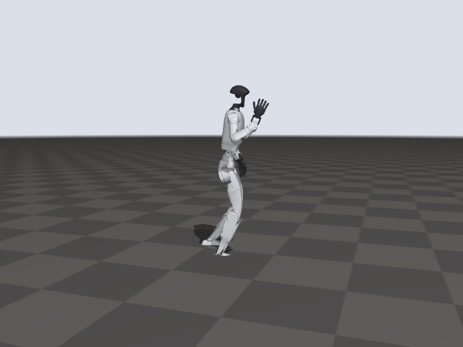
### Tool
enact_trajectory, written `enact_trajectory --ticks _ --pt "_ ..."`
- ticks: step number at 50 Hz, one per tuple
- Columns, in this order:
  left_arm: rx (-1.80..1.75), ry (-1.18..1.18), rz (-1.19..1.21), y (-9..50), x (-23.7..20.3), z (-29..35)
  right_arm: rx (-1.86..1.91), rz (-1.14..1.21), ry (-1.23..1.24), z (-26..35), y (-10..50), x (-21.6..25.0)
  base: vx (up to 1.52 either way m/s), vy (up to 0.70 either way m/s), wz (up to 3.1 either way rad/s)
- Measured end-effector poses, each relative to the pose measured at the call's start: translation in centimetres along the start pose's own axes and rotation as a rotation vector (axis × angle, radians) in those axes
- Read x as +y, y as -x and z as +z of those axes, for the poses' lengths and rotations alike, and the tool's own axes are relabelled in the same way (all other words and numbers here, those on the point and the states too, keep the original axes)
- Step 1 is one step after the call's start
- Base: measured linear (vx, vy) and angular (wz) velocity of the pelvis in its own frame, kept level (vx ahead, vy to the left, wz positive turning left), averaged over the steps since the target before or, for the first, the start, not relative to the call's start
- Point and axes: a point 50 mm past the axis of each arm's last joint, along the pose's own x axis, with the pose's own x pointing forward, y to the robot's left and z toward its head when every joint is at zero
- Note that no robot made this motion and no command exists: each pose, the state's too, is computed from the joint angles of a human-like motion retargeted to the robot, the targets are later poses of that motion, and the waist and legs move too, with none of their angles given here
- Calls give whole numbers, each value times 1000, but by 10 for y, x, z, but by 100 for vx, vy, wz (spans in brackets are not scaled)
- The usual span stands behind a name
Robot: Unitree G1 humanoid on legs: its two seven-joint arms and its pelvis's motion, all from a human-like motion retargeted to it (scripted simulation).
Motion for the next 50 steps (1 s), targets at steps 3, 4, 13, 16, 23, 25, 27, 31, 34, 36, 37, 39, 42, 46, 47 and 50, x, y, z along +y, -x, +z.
enact_trajectory --ticks 3,4,13,16,23,25,27,31,34,36,37,39,42,46,47,50 --pt "10 -112 -116 18 -5 -2 -166 135 178 16 -34 -2 10 7 10" --pt "11 -137 -146 22 -7 -3 -195 170 217 19 -41 -2 1 8 5" --pt "-329 -144 -63 18 5 68 -84 259 97 -9 -33 21 5 11 28" --pt "-482 -86 90 10 17 101 117 253 -112 -27 9 45 -2 6 41" --pt "-715 -214 284 3 32 172 574 506 -437 -56 99 118 -3 1 37" --pt "-775 -294 295 4 31 192 513 622 -452 -54 94 133 -1 0 10" --pt "-817 -361 301 6 30 206 360 695 -427 -48 71 142 0 0 0" --pt "-809 -463 275 4 26 213 7 750 -303 -28 12 147 0 1 -5" --pt "-747 -535 217 -1 23 206 -219 754 -193 -10 -27 149 -3 3 -22" --pt "-690 -579 155 -6 18 198 -342 763 -134 3 -47 153 -4 4 -20" --pt "-661 -598 121 -8 16 193 -395 773 -111 9 -55 155 -5 5 -16" --pt "-615 -629 57 -9 12 184 -482 810 -83 20 -66 161 -5 6 -14" --pt "-587 -653 -11 -7 9 177 -572 894 -60 33 -71 170 -2 8 -6" --pt "-616 -640 -4 4 21 182 -605 996 -19 36 -67 165 2 9 7" --pt "-632 -627 18 8 26 185 -595 1010 -1 35 -66 160 5 10 18" --pt "-689 -560 122 22 46 192 -517 1015 73 26 -59 136 6 9 27"
